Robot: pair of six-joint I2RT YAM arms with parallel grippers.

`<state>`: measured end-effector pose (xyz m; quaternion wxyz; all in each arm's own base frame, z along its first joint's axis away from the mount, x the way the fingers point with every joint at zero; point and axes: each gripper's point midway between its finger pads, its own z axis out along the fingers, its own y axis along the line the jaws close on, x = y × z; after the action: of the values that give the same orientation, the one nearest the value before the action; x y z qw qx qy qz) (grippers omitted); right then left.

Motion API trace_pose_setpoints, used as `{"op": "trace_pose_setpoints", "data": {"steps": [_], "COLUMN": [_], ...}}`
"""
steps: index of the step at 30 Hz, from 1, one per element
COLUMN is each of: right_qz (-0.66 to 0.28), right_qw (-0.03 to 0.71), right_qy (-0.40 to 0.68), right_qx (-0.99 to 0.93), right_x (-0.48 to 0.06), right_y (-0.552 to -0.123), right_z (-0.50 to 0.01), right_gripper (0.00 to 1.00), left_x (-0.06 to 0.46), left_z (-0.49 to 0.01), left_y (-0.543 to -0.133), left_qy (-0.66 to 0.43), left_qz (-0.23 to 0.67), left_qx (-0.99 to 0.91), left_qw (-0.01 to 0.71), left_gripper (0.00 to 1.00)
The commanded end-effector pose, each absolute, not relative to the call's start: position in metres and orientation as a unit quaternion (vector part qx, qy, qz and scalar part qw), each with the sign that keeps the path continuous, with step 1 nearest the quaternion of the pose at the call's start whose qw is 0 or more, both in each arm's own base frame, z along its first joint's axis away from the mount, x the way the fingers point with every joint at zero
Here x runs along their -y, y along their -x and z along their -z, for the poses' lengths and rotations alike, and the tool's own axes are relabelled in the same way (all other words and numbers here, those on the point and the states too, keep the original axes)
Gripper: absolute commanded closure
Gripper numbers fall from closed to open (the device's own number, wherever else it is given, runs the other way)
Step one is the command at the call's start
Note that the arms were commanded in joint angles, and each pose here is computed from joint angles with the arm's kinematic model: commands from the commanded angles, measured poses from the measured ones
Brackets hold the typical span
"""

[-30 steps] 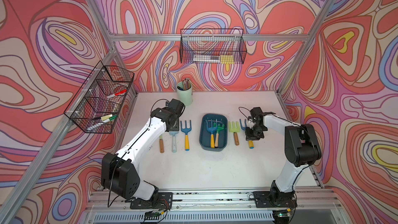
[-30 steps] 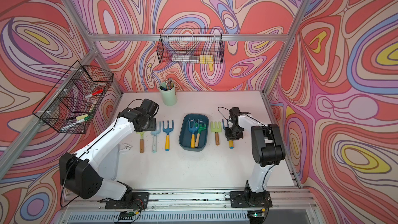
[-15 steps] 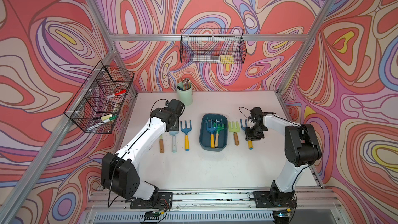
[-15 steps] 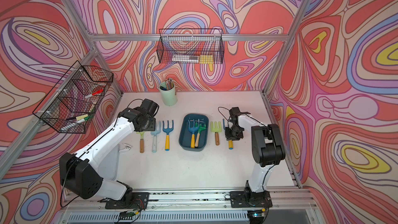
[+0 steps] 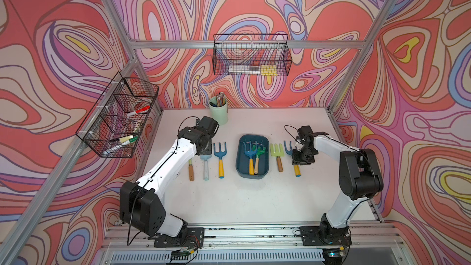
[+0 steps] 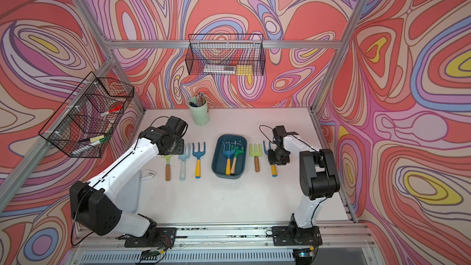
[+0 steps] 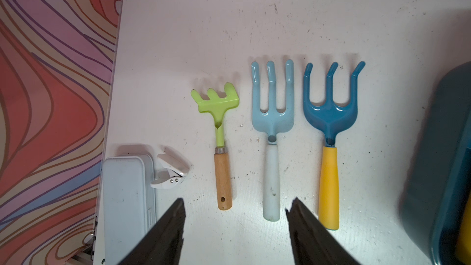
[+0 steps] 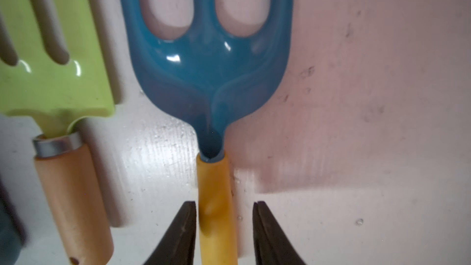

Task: Take the hand rake out of the storage box
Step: Place the rake at the center of the board, then pick up the rake from the storage box.

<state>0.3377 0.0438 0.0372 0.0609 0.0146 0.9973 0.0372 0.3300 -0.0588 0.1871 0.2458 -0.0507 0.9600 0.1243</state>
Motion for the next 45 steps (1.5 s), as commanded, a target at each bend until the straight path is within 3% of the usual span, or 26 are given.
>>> {"op": "trace_pose_setpoints", "data": {"steps": [1, 9, 18, 31, 45], "right_qz": [-0.04, -0.072, -0.074, -0.066, -0.03], "right_qw": [0.126, 0.202, 0.238, 0.231, 0.196], "right_qy": [-0.026, -0.038, -0.012, 0.022, 0.018], "right_qx": [-0.991, -0.976, -0.968, -0.971, -0.98], "right_x": [-0.043, -0.064, -0.147, -0.268, -0.292], "right_y": [-0.363, -0.387, -0.362, -0.335, -0.34], "right_z": [-0.076, -0.148, -0.186, -0.149, -0.086], "right_gripper": [0.61, 0.59, 0.58, 0.58, 0.59], "left_x": [0.055, 0.053, 0.057, 0.057, 0.055], "left_z": [-0.191, -0.19, -0.189, -0.187, -0.191], "left_y": [-0.324, -0.319, -0.32, -0.318, -0.314], "left_qy": [0.054, 0.05, 0.053, 0.05, 0.052], "left_qz": [-0.127, -0.129, -0.118, -0.115, -0.114], "left_qx": [-0.961, -0.962, -0.963, -0.963, -0.962], "left_qw": [0.239, 0.237, 0.237, 0.237, 0.243], "left_gripper": [0.32, 0.32, 0.32, 0.32, 0.32]}}
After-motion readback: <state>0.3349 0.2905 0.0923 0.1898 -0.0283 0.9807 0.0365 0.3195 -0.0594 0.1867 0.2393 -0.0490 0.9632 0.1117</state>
